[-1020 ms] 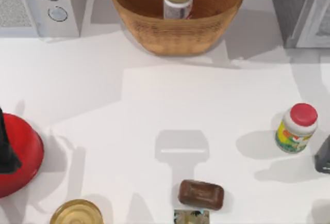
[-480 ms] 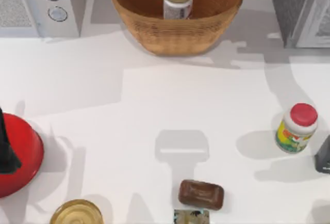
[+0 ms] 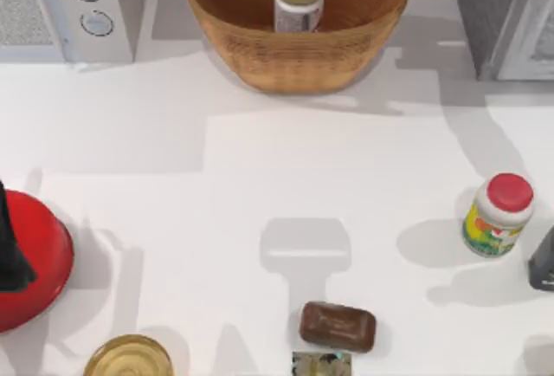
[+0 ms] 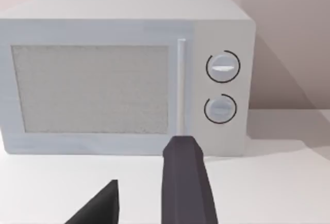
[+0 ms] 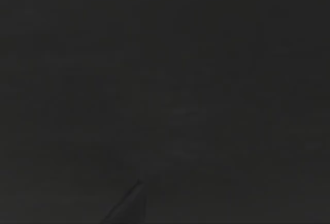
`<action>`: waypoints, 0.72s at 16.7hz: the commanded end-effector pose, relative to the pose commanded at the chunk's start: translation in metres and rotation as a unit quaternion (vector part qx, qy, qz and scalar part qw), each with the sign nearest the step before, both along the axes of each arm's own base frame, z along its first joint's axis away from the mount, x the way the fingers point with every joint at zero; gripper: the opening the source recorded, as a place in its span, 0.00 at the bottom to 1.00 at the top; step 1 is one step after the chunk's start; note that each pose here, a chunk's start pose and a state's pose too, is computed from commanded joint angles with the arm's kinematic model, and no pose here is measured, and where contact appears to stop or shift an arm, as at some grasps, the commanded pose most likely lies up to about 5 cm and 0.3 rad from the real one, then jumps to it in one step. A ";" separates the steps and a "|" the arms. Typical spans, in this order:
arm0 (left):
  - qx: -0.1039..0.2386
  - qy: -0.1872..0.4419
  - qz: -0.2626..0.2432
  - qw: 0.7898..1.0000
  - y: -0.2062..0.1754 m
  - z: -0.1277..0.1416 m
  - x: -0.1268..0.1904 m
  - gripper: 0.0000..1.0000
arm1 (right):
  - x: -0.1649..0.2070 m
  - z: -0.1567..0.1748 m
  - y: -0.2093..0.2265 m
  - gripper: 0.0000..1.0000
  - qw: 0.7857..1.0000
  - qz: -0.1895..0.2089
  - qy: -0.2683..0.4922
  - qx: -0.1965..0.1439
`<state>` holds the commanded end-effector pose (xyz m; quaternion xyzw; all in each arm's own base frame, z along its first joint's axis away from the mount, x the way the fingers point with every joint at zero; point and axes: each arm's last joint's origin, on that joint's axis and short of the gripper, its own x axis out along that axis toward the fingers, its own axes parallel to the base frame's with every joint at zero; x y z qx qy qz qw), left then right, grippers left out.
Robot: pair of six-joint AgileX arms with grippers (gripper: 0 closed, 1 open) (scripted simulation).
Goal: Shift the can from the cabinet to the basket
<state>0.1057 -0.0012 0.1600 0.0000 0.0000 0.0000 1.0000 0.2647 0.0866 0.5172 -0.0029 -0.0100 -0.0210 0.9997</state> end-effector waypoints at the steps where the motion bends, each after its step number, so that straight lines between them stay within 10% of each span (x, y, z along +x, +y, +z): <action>1: 0.000 0.000 0.000 1.000 0.000 0.000 0.000 1.00 | 0.005 0.000 0.000 1.00 1.000 0.000 0.000 0.000; 12: 0.000 0.000 0.000 1.000 0.000 0.000 0.000 1.00 | -0.040 -0.010 -0.021 1.00 1.000 0.013 -0.026 0.007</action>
